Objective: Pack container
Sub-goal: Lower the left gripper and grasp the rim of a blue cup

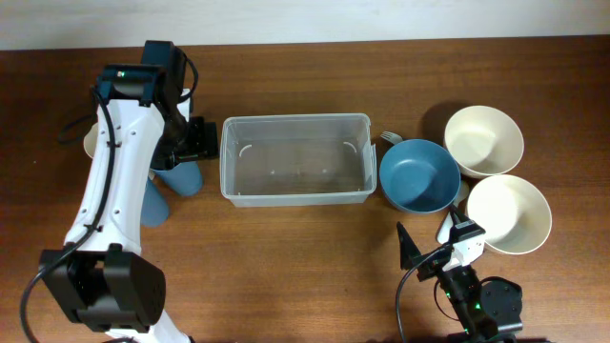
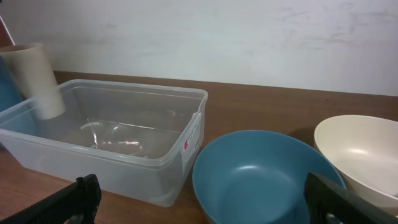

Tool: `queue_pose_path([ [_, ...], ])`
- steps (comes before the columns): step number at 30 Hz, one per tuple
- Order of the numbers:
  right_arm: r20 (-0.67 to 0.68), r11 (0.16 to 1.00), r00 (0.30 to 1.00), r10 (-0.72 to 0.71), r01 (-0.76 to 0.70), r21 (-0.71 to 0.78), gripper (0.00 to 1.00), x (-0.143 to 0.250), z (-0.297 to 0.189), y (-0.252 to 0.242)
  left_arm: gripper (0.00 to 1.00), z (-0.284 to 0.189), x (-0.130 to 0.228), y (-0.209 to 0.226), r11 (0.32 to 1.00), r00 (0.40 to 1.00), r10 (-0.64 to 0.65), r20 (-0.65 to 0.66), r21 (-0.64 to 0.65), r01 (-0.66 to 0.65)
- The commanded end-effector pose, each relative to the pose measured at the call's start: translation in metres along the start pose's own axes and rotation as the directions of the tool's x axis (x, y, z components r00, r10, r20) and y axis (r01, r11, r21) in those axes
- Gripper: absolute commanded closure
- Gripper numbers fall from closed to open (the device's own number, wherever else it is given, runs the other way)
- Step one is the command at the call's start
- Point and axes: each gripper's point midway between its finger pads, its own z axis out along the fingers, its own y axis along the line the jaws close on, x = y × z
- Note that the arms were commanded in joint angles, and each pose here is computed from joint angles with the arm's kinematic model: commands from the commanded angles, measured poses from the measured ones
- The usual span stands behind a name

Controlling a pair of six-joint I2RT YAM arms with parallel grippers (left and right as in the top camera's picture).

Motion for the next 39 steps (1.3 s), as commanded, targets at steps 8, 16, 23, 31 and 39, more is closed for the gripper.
queue_pose_path([
  [8, -0.002, 1.0, 1.0, 0.008, -0.008, -0.004, 0.01, 0.003, 0.0, 0.001, 0.11, 0.016, -0.017, -0.007, 1.0, 1.0, 0.015, 0.024, 0.015, -0.015],
  [16, -0.002, 1.0, 1.0, 0.008, -0.008, -0.004, 0.01, 0.003, 0.0, 0.001, 0.2, 0.043, -0.019, -0.009, 1.0, 0.999, 0.022, -0.04, 0.003, -0.022],
  [23, -0.002, 1.0, 1.0, 0.007, -0.007, -0.004, 0.01, 0.003, 0.0, 0.001, 0.28, 0.052, -0.023, -0.01, 1.0, 0.999, 0.022, -0.046, 0.002, -0.022],
  [31, -0.002, 1.0, 1.0, 0.007, -0.007, -0.004, 0.01, 0.003, 0.0, 0.001, 0.38, 0.053, -0.03, -0.011, 1.0, 1.0, 0.021, -0.017, 0.007, -0.021],
  [39, -0.002, 1.0, 1.0, 0.008, -0.008, -0.004, 0.01, 0.003, 0.0, 0.001, 0.43, 0.054, -0.033, -0.005, 0.999, 1.0, 0.02, -0.006, -0.026, -0.02],
])
